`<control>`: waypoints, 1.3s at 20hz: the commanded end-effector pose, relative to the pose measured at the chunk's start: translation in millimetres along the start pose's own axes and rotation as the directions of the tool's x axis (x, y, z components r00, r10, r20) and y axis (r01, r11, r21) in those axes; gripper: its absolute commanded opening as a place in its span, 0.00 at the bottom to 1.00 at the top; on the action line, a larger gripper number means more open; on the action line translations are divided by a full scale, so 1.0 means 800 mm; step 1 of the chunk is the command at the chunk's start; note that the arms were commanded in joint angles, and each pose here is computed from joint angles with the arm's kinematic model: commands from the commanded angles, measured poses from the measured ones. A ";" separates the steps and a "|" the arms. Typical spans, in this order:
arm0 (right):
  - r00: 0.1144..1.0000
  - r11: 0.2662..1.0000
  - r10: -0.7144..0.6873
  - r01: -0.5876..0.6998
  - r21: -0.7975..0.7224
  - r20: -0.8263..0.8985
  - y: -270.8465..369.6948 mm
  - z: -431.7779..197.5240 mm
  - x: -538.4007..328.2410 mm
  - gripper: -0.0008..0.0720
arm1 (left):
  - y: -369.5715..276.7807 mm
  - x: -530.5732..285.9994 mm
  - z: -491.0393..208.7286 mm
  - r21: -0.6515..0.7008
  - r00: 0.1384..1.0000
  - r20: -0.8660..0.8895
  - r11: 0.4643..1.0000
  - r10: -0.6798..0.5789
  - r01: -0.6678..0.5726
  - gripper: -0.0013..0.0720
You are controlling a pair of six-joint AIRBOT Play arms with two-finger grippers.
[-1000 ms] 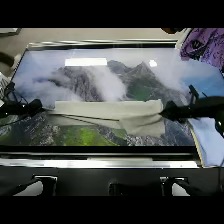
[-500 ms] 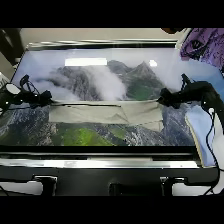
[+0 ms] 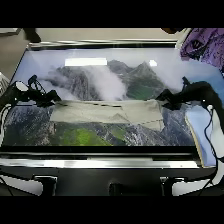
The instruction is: Fold the clothes and pants, and hang the long-sleeved shirts on hangers.
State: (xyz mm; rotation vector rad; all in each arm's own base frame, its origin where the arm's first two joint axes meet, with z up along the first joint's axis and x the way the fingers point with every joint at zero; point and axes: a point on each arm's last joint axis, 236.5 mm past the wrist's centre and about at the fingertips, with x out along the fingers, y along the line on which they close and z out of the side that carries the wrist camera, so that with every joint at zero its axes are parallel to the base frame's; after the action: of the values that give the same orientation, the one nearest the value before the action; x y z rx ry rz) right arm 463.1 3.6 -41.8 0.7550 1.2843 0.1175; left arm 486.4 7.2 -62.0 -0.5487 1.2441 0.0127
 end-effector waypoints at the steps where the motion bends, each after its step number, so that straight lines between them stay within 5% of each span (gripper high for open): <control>1: 0.995 1.000 0.019 -0.018 0.008 -0.096 -0.039 -0.015 -0.041 0.93 | -0.005 -0.028 0.004 0.002 1.000 -0.019 1.000 -0.004 0.004 0.78; 13: 0.943 0.993 0.110 -0.114 0.006 -0.314 -0.049 -0.069 0.050 0.93 | -0.013 -0.081 0.013 0.060 0.999 0.032 0.998 0.026 -0.028 0.78; 14: 0.938 0.993 0.107 -0.115 -0.006 -0.331 -0.043 -0.075 0.057 0.87 | -0.015 -0.082 0.013 0.061 0.999 0.033 0.998 0.022 -0.024 0.78; 15: 0.934 0.992 0.105 -0.122 -0.026 -0.342 -0.034 -0.080 0.063 0.70 | -0.018 -0.082 0.013 0.058 0.999 0.032 0.998 0.014 -0.015 0.78; 18: 0.938 0.989 0.114 -0.137 -0.050 -0.326 -0.012 -0.079 0.060 0.06 | -0.047 -0.080 0.018 0.030 0.996 0.052 0.997 -0.074 0.072 0.75; 19: 0.945 0.990 0.110 -0.132 -0.051 -0.308 -0.005 -0.075 0.050 0.06 | -0.065 -0.077 0.020 0.021 0.991 0.060 0.993 -0.119 0.118 0.66; 21: 0.964 0.995 0.067 -0.085 -0.059 -0.258 0.010 -0.064 0.012 0.05 | -0.112 -0.065 0.016 0.018 0.976 0.063 0.978 -0.210 0.209 0.17; 22: 0.973 0.997 0.026 -0.043 -0.068 -0.228 0.016 -0.058 -0.013 0.05 | -0.137 -0.055 0.009 0.026 0.969 0.050 0.970 -0.243 0.242 0.04; 26: 0.987 0.987 -0.143 0.137 -0.079 -0.079 0.036 -0.033 -0.122 0.05 | -0.255 0.013 -0.071 0.069 0.930 -0.090 0.930 -0.356 0.362 0.04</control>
State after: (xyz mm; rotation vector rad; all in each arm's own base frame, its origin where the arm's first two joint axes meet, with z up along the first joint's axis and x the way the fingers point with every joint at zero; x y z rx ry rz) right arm 427.2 14.3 1.0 0.6566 1.4347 0.2327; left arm 505.0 -120.4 3.9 -0.6471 1.1741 -0.2581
